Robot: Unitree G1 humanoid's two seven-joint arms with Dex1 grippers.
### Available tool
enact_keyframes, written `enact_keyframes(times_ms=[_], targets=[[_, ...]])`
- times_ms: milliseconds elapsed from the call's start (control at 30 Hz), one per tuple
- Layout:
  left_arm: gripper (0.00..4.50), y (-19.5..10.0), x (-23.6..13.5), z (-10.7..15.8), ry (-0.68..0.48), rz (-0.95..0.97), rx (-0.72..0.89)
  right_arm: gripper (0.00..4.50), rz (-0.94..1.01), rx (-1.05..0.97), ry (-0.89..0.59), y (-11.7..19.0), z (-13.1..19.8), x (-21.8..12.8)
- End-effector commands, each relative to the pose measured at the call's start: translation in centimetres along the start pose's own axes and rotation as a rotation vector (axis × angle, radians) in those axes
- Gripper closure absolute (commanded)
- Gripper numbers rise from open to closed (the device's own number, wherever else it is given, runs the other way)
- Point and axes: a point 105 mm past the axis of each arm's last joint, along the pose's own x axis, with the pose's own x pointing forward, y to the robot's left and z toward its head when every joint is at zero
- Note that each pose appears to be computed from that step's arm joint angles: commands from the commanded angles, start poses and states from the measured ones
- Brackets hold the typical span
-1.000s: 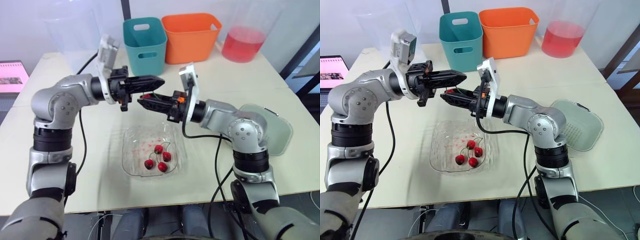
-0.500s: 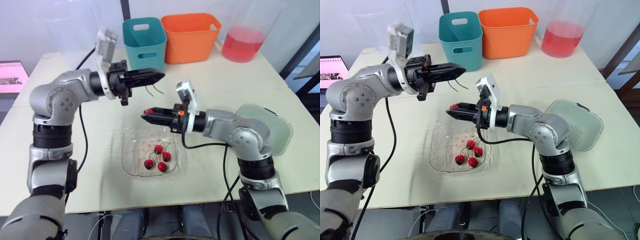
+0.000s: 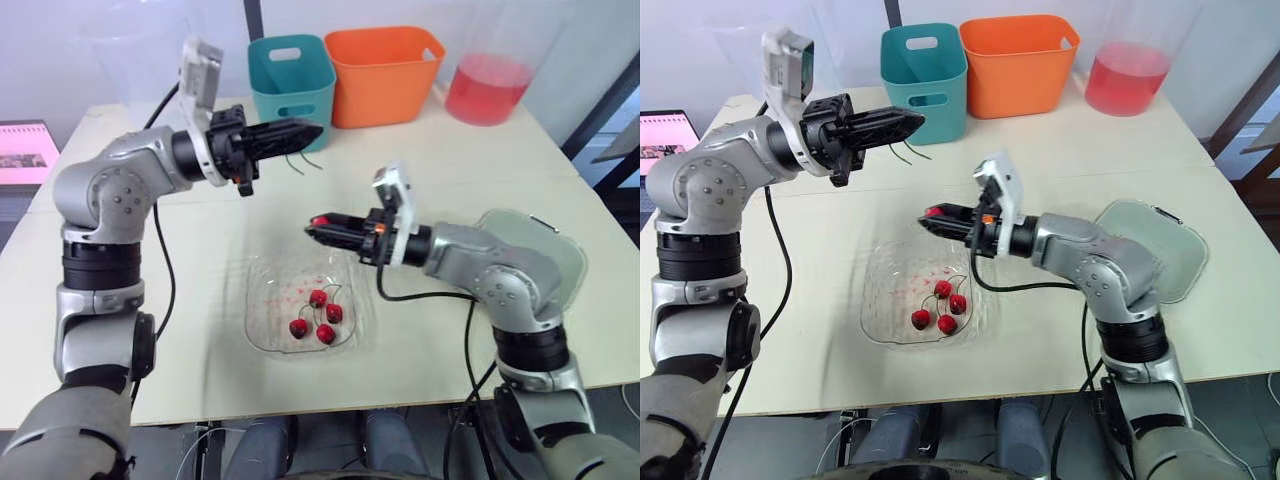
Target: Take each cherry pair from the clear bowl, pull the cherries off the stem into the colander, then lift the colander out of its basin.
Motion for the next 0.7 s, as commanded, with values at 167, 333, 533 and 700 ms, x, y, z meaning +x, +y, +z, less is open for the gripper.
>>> enact_keyframes(times_ms=[167, 333, 533, 700], targets=[[4.50, 0.3, -0.8, 0.1, 0.001, 0.029, 0.040, 3.39, -0.247, -0.120, -0.118, -2.0, 4.2, -7.6], [4.50, 0.5, -1.3, -0.9, 0.028, 0.037, 0.031, 3.39, -0.387, -0.158, -0.131, -2.2, 5.5, -12.0], [4.50, 0.8, -2.2, -2.3, 0.079, 0.063, 0.028, 3.39, -0.603, -0.192, -0.150, -3.6, 5.9, -18.0], [4.50, 0.9, -2.5, -2.7, 0.080, 0.074, 0.018, 3.39, -0.724, -0.185, -0.162, -5.0, 5.5, -21.6]])
